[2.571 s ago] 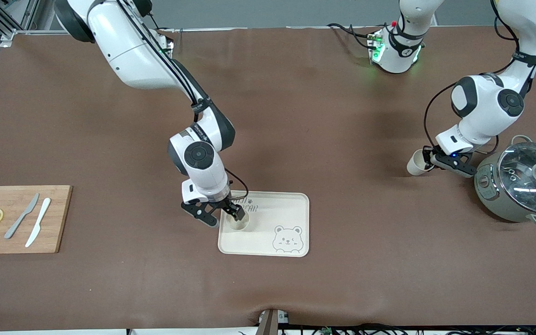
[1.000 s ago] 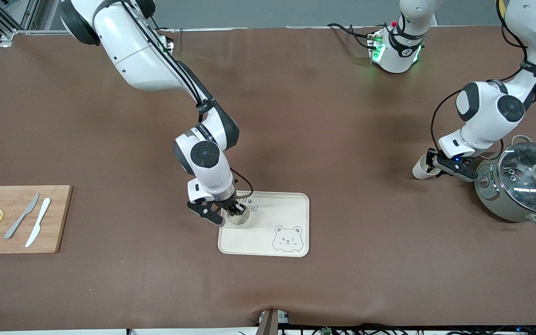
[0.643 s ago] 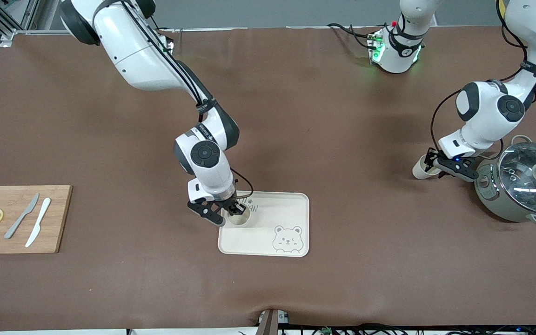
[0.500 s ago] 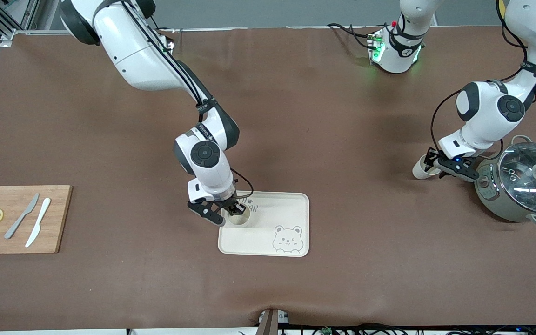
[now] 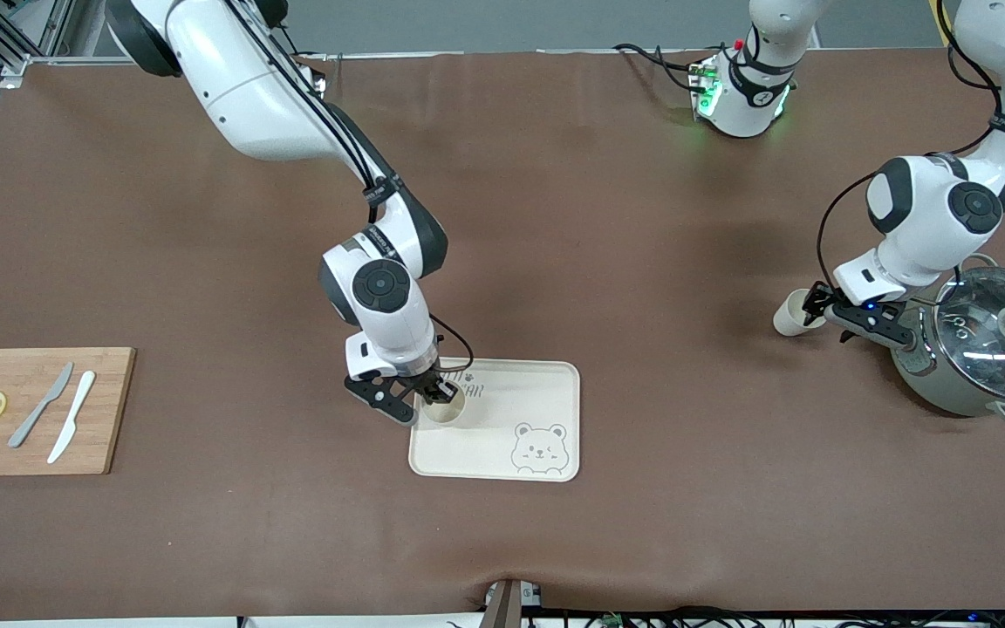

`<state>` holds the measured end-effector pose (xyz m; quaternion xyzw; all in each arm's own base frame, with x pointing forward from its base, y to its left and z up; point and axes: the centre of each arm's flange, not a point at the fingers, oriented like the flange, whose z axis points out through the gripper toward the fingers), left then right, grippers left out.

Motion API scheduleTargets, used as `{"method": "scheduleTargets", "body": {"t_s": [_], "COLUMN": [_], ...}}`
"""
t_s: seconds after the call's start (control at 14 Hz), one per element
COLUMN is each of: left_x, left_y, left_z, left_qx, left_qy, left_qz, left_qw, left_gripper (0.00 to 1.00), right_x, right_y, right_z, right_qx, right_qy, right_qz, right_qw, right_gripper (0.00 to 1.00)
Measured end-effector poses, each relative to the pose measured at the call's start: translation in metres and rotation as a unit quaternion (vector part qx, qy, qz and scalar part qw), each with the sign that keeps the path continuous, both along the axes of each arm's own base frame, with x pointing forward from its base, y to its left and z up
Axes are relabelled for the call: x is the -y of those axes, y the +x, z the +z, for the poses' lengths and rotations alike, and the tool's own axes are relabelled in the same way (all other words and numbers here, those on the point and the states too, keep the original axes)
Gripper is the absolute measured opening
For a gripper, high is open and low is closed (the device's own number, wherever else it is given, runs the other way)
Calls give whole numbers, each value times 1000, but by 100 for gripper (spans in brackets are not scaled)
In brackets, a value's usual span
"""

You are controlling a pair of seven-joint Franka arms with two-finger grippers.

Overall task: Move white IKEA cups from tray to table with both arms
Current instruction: 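Grasp the second cup with the right gripper and carry it toward the cutting board, then set the cups on the table and open both grippers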

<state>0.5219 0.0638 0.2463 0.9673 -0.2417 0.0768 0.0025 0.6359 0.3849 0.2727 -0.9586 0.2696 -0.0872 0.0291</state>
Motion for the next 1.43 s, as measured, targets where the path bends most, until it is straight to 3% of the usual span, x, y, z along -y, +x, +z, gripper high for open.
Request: {"method": "scheduleTargets", "body": {"t_s": [0.43,0.57,0.71,0.79,1.0,1.14,1.43], "left_x": [10,18,25,29,44,51,80], "left_y": [5,5,9,13,30,43,60], "left_z": [39,55,75,87,133,166,215], "left_qx": [-16,-17,-14,-12,-12,-9,5], "left_qy": [30,42,55,57,30,11,-8], "left_qz": [9,13,16,22,54,80,141], "left_qw": [999,999,998,998,998,997,990], "left_gripper": [73,77,89,89,96,100,100], "right_x": [61,108,164,192,258,288,339], "right_y": [4,11,13,11,-1,-8,-27], "right_z": [106,138,157,161,162,154,104], "right_qx": [-47,-62,-72,-78,-96,-91,-54], "right_qy": [-49,-60,-60,-59,-63,-64,-68], "right_qz": [67,112,154,171,207,228,253], "right_qw": [995,990,984,980,972,967,964], "right_gripper": [4,4,4,4,4,4,4]}}
